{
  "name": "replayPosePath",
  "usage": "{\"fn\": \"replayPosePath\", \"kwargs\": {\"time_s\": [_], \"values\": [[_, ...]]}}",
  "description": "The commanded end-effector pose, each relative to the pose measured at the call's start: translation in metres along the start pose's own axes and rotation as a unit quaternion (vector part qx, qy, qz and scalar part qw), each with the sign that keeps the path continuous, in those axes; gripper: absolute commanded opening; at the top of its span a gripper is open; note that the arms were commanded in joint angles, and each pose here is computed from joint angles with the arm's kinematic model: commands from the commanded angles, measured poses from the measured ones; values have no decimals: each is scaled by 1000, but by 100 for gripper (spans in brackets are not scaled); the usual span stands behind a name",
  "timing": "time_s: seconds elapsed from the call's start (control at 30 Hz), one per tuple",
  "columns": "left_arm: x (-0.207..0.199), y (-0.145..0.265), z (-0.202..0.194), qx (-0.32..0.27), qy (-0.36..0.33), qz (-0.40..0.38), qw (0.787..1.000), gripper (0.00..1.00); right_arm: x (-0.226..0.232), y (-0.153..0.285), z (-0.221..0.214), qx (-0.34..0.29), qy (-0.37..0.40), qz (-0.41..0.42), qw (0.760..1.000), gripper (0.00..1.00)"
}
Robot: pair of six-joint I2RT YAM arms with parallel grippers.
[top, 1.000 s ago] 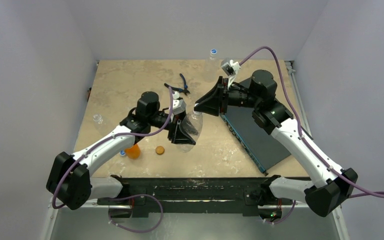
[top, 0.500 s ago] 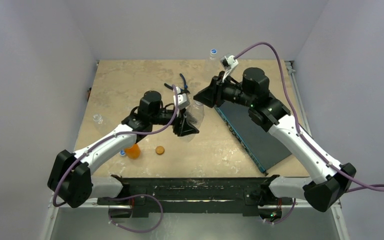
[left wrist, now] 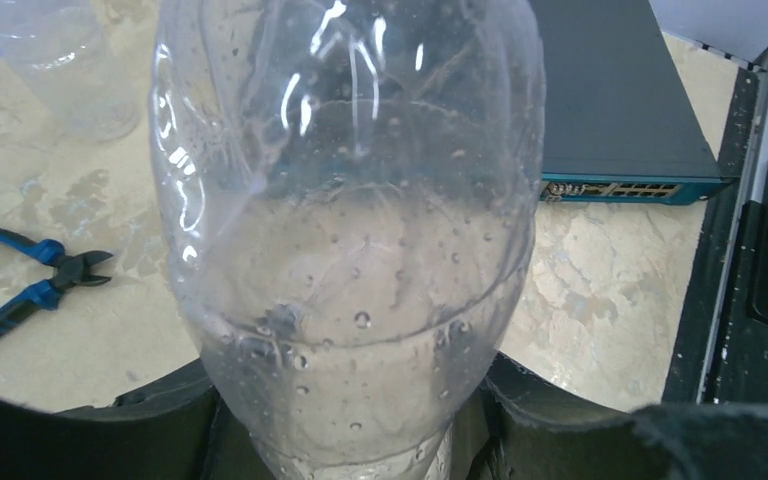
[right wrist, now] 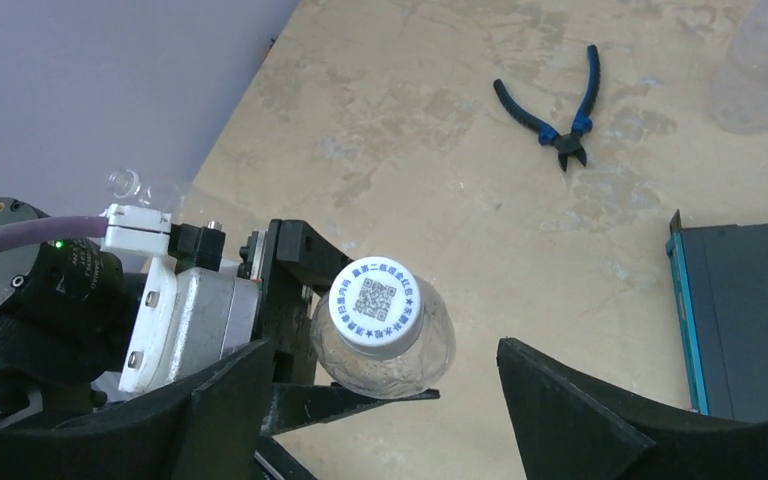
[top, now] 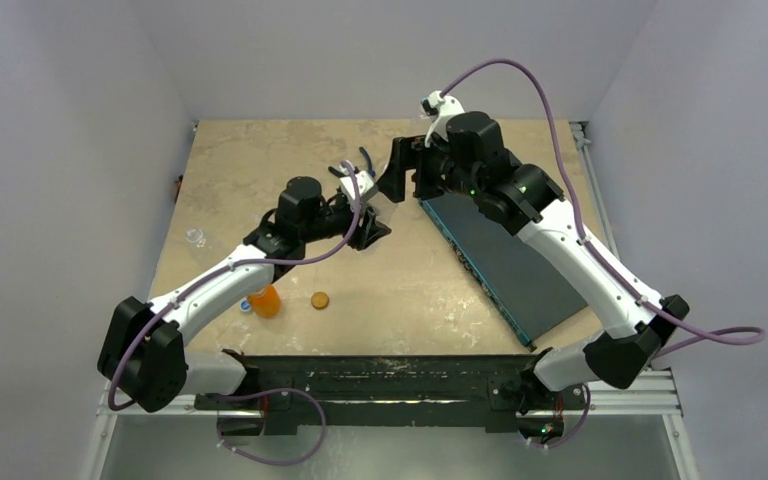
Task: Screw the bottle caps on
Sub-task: Screw the bottle cap onto the plastic bottle, then place the plastic bottle at the center of the board.
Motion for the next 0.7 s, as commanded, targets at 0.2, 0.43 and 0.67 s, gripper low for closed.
{"fn": "replayPosePath", "kwargs": {"time_s": [0.2,0.43,0.67], "values": [[2,2,3,-21,-36,8,999,0,9,0,-1,28,-5,9,1000,72],[-2,0,-1,-11,-42,-1,999,0,10,-13,-2,35,-4,5,999,64],[-4,-1,-5,0,-46,2,999,0,7,-8,4,16,-24,-20,999,63]]}}
Point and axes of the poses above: each gripper's point midway between its finger pads, its own y axis back along the fingers, its own x axis along the line the jaws close on, z = x × y, the point moved 7 cm from there along y, back along the fingers, and after that the axes turned 14 degrees about y, right-handed, at the moved point
